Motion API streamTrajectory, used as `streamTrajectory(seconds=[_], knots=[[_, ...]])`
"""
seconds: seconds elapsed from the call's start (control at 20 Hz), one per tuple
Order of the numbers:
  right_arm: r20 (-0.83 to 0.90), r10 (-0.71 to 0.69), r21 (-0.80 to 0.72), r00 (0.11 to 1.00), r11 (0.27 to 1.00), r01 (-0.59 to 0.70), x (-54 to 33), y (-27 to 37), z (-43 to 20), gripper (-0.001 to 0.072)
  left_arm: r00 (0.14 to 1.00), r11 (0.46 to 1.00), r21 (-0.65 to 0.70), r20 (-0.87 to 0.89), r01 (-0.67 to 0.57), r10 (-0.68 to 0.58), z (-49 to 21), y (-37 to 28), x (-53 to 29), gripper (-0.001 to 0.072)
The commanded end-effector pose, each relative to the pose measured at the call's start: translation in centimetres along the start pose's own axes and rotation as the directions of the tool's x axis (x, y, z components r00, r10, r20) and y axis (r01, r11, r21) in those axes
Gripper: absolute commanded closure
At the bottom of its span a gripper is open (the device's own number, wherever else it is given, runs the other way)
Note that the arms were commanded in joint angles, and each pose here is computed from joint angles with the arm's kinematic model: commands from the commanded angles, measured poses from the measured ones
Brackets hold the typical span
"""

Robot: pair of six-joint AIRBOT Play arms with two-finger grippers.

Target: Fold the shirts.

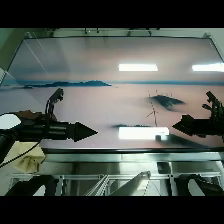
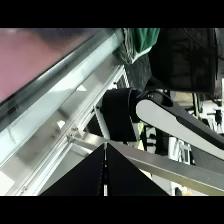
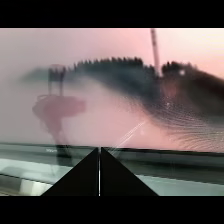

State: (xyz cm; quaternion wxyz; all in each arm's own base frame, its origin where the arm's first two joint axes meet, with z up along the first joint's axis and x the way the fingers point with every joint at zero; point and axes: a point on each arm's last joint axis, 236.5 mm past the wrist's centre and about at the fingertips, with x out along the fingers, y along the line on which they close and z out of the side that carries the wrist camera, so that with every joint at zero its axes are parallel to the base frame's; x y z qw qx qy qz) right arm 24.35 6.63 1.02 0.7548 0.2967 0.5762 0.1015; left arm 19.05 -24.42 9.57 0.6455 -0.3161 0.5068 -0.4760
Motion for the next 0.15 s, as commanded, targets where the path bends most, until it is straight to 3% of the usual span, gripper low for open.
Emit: streamTrajectory(seconds=[0.0, 0.1], knots=[[0.001, 0.003, -0.002, 1.0, 1.0, -0.003, 0.02, 0.07, -0.04, 0.0686, 0.999, 0.999, 0.031, 0.044, -0.011, 0.01, 0.23, -0.46, -0.71, 0.069], [0.001, 0.003, -0.002, 1.0, 1.0, -0.003, 0.02, 0.07, -0.04, 0.0686, 0.998, 0.999, 0.047, 0.06, -0.016, 0.013, 0.38, -0.77, -0.89, 0.069]])
